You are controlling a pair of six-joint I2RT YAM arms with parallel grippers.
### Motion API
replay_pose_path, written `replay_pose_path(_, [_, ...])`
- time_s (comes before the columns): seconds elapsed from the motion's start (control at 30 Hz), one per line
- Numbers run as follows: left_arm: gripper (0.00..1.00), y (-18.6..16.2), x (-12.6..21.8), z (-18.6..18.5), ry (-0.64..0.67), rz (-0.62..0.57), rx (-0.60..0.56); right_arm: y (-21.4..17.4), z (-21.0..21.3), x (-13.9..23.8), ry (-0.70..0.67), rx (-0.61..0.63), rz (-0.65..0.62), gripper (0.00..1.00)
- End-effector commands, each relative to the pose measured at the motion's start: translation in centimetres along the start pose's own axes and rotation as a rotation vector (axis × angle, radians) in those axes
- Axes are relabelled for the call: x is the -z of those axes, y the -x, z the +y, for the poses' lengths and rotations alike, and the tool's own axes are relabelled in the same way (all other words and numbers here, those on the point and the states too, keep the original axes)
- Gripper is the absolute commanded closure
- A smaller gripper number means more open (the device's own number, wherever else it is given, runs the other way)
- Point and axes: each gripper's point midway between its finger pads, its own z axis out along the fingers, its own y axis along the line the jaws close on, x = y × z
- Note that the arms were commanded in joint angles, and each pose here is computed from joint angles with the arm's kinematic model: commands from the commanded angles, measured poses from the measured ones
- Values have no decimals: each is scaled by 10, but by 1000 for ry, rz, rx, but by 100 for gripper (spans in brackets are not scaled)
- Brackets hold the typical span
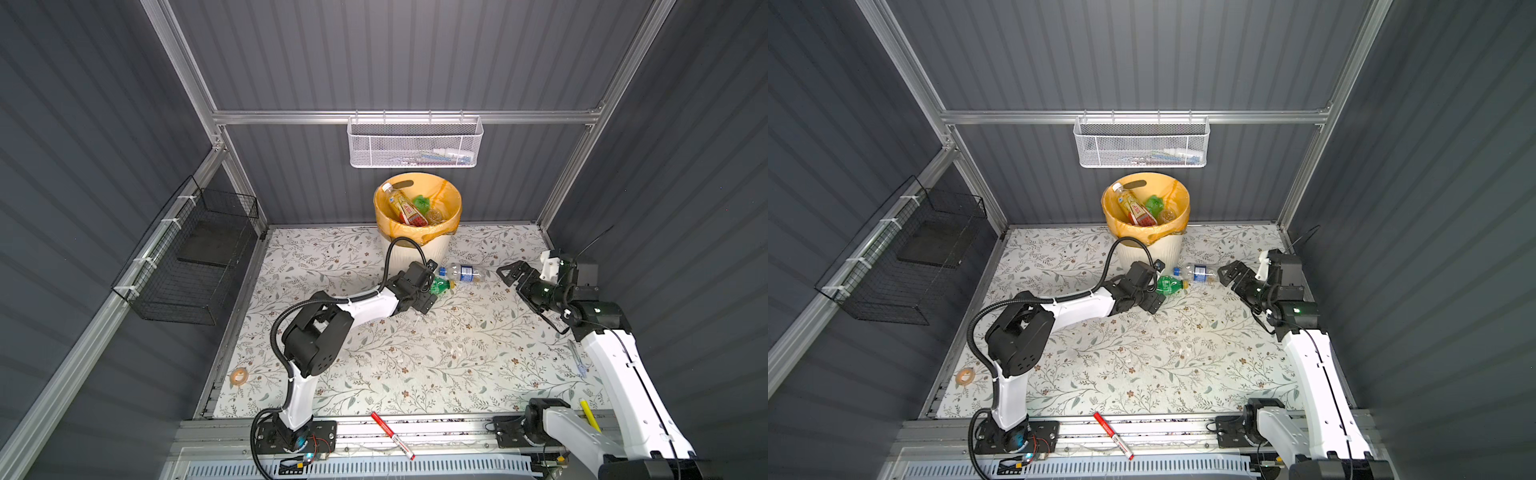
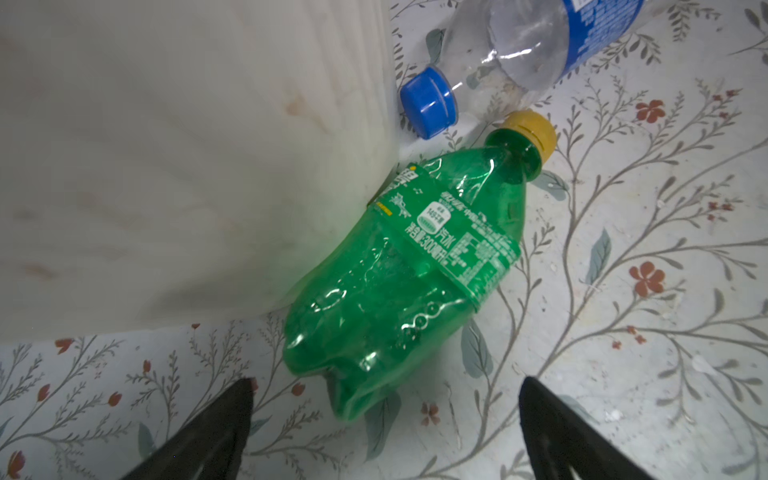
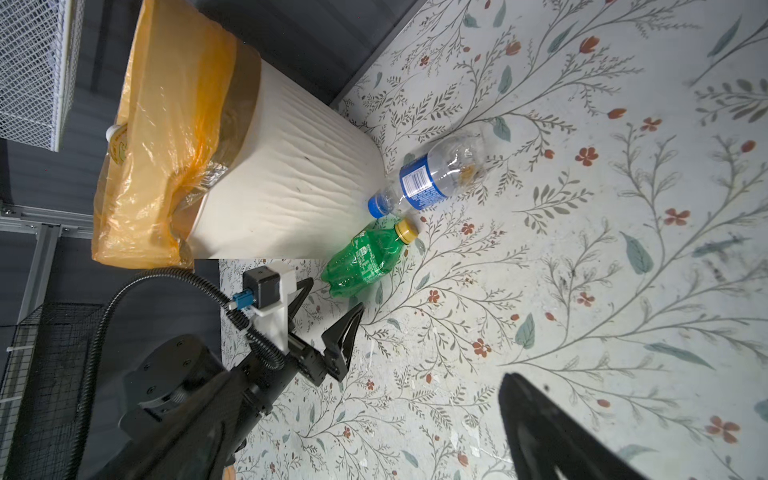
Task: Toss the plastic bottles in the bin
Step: 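Withdraw right arm while left gripper reaches the green yellow-cap bottle, then grasp the green yellow-cap bottle with the left gripper and lift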
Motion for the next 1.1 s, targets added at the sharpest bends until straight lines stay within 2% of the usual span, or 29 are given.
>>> replay_pose_path(0.0, [0, 16, -10, -9, -26, -29, -12, 2, 5, -2, 35, 23, 0, 1])
replay_pose_path(0.13, [0, 8, -17, -17, -62, -8, 6, 1, 4, -4, 40, 20, 4, 1])
replay_pose_path(0.27, [0, 6, -9, -31, -127, -10, 40, -1, 1, -5, 42, 14, 6, 1])
replay_pose_path(0.3, [0, 9, -5, -36, -149, -18, 51, -1, 1, -5, 45, 12, 6, 1])
replay_pose_path(0.33, [0, -8, -6, -43, -168, 15, 53, -1, 1, -6, 48, 10, 5, 1])
replay_pose_path(0.53, [1, -19, 23, -91, -276, 36, 61, -6, -3, -9, 54, 4, 15, 1])
replay_pose_path(0.67, [1, -15, 41, -80, -229, 17, 53, -8, -6, -8, 52, 0, 15, 1])
replay_pose_path(0.8, [0, 15, 50, -64, -156, -30, -11, -10, -6, -10, 63, -11, 23, 1])
replay_pose_path(0.9, [0, 41, 44, -57, -124, -57, -35, -13, -7, -11, 72, -20, 25, 1])
replay_pose_path(1.07, [0, 37, 10, -57, -153, 14, -32, -18, -11, -9, 66, -23, 26, 1])
